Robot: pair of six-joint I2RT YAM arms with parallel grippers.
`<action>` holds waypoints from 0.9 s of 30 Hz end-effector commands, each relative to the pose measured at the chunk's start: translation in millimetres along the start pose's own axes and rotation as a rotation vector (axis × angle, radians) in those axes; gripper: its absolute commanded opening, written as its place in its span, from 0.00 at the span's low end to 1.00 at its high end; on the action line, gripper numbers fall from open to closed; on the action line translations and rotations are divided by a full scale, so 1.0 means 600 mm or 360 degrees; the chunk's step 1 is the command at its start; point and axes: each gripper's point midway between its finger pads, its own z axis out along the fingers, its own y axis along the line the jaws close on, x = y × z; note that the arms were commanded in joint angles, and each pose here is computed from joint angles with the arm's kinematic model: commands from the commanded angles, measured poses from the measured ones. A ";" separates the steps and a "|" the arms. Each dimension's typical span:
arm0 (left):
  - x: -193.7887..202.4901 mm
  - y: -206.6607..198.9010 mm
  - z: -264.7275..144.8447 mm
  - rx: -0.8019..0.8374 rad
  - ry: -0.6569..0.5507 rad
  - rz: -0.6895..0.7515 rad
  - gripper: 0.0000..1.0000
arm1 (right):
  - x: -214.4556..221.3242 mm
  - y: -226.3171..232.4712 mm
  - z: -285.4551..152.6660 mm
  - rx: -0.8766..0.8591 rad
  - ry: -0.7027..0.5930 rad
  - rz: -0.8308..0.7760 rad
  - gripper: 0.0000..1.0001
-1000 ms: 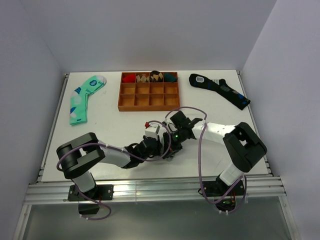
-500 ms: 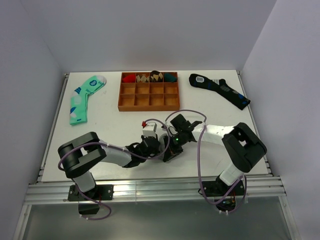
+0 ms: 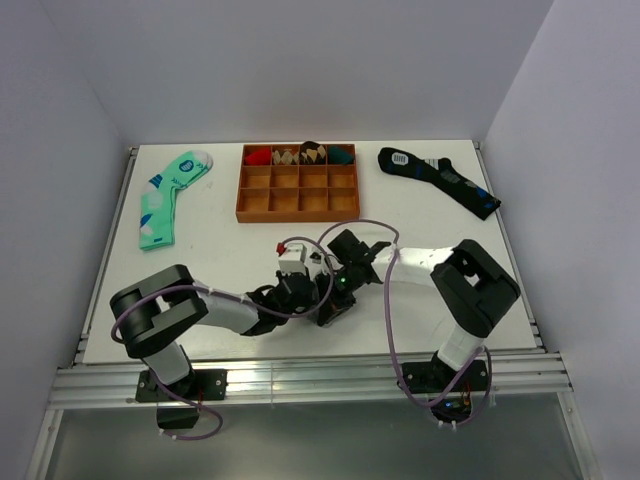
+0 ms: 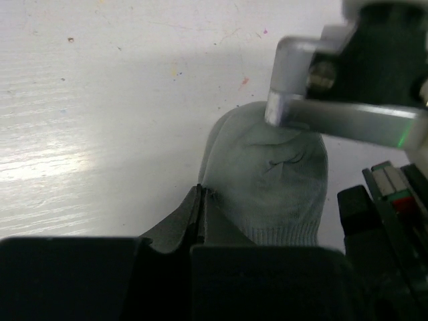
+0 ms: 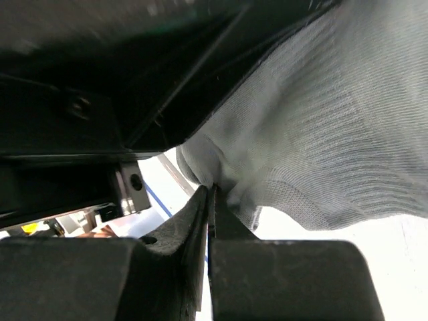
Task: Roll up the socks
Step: Roll the sock at the center of the board.
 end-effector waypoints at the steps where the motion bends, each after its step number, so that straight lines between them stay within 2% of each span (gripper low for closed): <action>1: 0.045 0.070 -0.012 -0.0152 0.0120 0.0138 0.00 | -0.021 0.022 -0.011 -0.0035 -0.0015 -0.0008 0.04; 27: 0.069 0.062 -0.042 -0.0070 0.0097 0.0159 0.00 | -0.085 -0.035 -0.014 0.0130 -0.0088 0.0157 0.05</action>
